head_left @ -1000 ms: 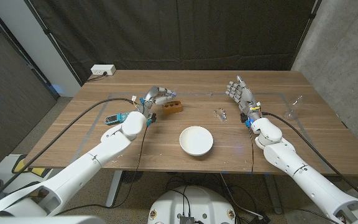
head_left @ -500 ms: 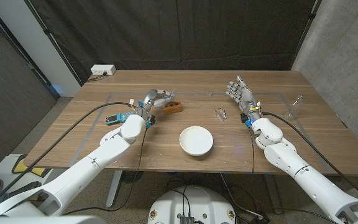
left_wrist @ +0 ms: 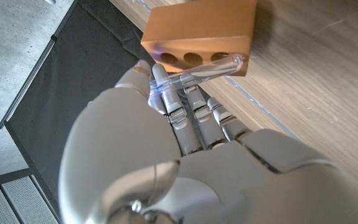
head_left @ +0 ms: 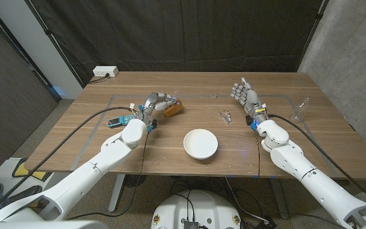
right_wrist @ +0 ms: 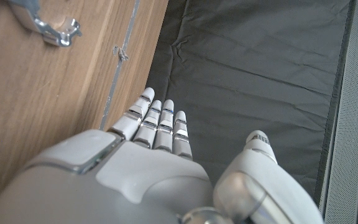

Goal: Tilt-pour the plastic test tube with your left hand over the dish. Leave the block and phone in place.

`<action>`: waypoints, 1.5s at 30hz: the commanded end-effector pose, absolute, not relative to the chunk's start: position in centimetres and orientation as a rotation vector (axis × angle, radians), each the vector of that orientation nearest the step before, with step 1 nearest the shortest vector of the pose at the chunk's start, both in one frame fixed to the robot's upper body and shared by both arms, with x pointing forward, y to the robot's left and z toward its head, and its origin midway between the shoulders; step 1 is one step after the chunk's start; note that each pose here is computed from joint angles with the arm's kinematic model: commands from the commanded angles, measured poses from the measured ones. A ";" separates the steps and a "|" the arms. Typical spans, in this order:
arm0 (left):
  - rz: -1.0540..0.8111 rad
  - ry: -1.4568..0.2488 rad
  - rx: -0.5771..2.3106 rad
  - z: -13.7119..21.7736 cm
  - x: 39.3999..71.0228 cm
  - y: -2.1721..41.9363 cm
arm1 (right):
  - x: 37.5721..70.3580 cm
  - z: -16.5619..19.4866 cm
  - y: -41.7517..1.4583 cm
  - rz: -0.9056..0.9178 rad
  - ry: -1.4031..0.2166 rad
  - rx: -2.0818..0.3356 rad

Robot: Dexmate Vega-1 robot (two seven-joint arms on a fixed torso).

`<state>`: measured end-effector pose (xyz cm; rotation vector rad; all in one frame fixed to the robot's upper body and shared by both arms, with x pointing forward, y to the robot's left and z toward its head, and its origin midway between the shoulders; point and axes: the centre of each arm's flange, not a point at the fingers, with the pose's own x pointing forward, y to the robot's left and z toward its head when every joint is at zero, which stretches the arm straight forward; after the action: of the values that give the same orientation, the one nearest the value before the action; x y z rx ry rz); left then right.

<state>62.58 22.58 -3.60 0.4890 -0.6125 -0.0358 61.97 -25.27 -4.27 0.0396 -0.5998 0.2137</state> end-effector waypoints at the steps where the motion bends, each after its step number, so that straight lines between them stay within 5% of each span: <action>1: -0.048 -0.605 0.477 -3.3 63.4 22.8 | 62.2 -4.1 -25.2 0.209 -0.594 0.037; 45: -0.127 -0.591 0.510 -3.1 62.6 23.1 | 62.2 -4.5 -25.2 0.207 -0.609 0.047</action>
<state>63.10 22.68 -3.01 0.5011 -0.5953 -0.1292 62.07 -25.47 -4.31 0.0442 -0.6059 0.2012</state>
